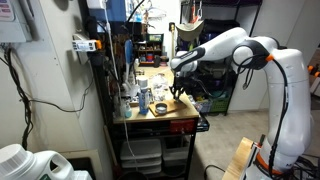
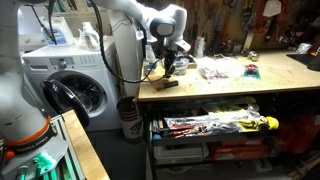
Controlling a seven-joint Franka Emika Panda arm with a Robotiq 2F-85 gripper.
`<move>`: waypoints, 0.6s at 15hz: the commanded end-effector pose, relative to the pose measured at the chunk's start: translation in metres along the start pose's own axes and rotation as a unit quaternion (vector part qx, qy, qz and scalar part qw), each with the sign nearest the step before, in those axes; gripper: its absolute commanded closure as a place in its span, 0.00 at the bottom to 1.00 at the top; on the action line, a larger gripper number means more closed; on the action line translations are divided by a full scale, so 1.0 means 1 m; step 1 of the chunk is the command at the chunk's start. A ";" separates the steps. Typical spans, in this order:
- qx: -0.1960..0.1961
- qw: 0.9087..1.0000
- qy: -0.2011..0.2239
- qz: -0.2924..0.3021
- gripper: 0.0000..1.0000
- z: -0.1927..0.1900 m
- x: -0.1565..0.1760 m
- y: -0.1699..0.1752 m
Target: Put the white can on the wooden boar, then put the batteries in the can
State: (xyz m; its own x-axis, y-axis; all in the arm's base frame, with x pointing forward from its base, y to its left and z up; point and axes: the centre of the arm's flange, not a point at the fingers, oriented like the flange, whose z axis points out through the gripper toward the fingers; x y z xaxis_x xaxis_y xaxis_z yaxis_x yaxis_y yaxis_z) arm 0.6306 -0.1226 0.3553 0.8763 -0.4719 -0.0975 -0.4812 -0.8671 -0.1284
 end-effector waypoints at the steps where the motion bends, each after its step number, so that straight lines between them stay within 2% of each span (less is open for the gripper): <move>1: 0.040 0.999 -0.016 -0.008 0.92 -0.020 -0.024 -0.013; 3: 0.057 0.997 -0.044 -0.011 0.92 -0.023 -0.036 -0.028; 6: 0.061 0.995 -0.084 -0.009 0.92 -0.017 -0.055 -0.050; 9: 0.077 0.991 -0.105 -0.026 0.92 -0.010 -0.064 -0.068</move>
State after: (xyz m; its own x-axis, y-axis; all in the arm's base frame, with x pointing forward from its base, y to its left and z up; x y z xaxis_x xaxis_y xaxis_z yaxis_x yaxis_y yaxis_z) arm 0.6172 -0.0510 0.3830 0.8864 -0.3906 -0.2484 -0.4481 -0.8587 -0.2487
